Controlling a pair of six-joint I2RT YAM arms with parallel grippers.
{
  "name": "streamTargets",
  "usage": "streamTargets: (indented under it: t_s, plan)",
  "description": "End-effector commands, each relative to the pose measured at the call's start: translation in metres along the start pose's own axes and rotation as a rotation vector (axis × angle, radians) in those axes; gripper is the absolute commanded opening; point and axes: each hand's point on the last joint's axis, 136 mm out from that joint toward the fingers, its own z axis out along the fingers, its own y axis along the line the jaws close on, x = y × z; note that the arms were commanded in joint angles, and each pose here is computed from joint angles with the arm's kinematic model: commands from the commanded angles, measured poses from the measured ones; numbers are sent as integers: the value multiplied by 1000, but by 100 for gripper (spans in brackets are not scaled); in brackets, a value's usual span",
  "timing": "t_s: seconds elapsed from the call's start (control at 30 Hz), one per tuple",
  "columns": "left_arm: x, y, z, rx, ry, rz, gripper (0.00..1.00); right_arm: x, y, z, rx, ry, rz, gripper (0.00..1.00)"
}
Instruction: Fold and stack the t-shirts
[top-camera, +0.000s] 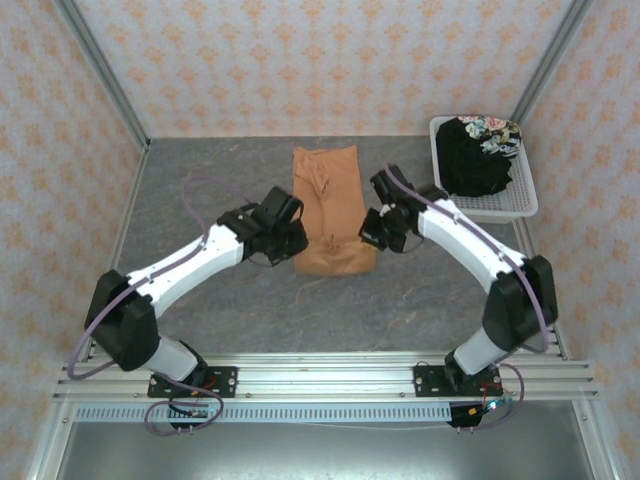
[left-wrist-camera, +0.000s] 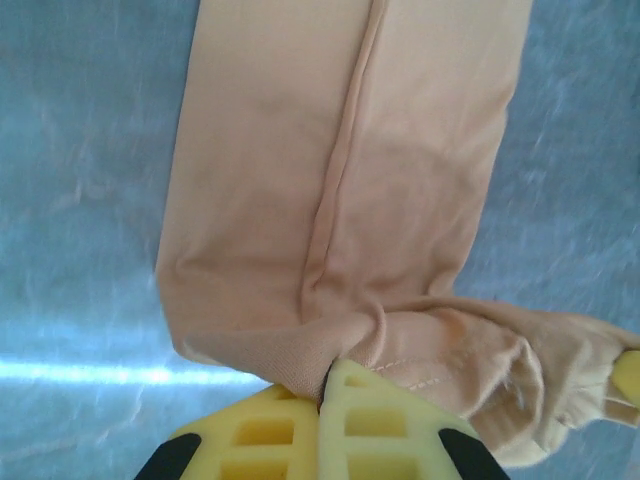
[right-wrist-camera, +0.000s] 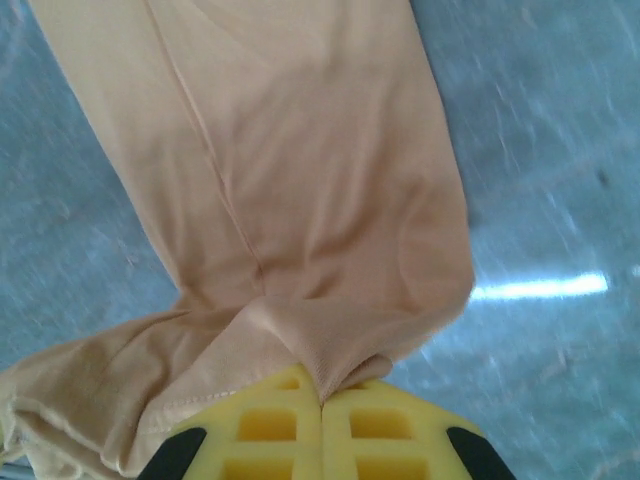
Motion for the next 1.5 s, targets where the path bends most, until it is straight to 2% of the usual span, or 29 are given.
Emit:
streamTargets:
  t_s: [0.0,0.17,0.33,0.77,0.83,0.9,0.93,1.0,1.1,1.2,1.3,1.47]
  plan:
    - [-37,-5,3,-33,-59,29,0,-34,8,2,26,-49,-45,0]
    - [-80,-10,30,-69,-68,16,0,-84,27,21,13,-75,-39,0]
    - [-109,-12,55,-74,-65,-6,0,-118,38,43,-6,-81,-29,0]
    - [-149,-9,129,-81,3,-26,0,-161,30,106,23,-27,25,1]
    - [-153,-8,133,-81,4,-26,14,-166,31,110,22,-25,21,17]
    - [-159,-7,127,-91,-14,-24,37,-172,33,109,16,-29,15,33]
    - [-163,-9,119,-99,-34,-17,46,-176,34,103,15,-41,7,38]
    - [-168,-9,99,-110,-76,-14,56,-182,38,89,12,-71,-7,45]
    - [-159,0,69,-103,-118,-48,60,-178,37,69,13,-90,-20,48]
    - [-126,20,55,-72,-89,-127,62,-157,24,58,10,-96,-5,51]
    - [-84,37,62,-11,-21,-237,61,-125,5,57,-17,-79,42,52]
    - [-30,35,78,31,73,-286,61,-71,-15,65,-76,-11,98,53]
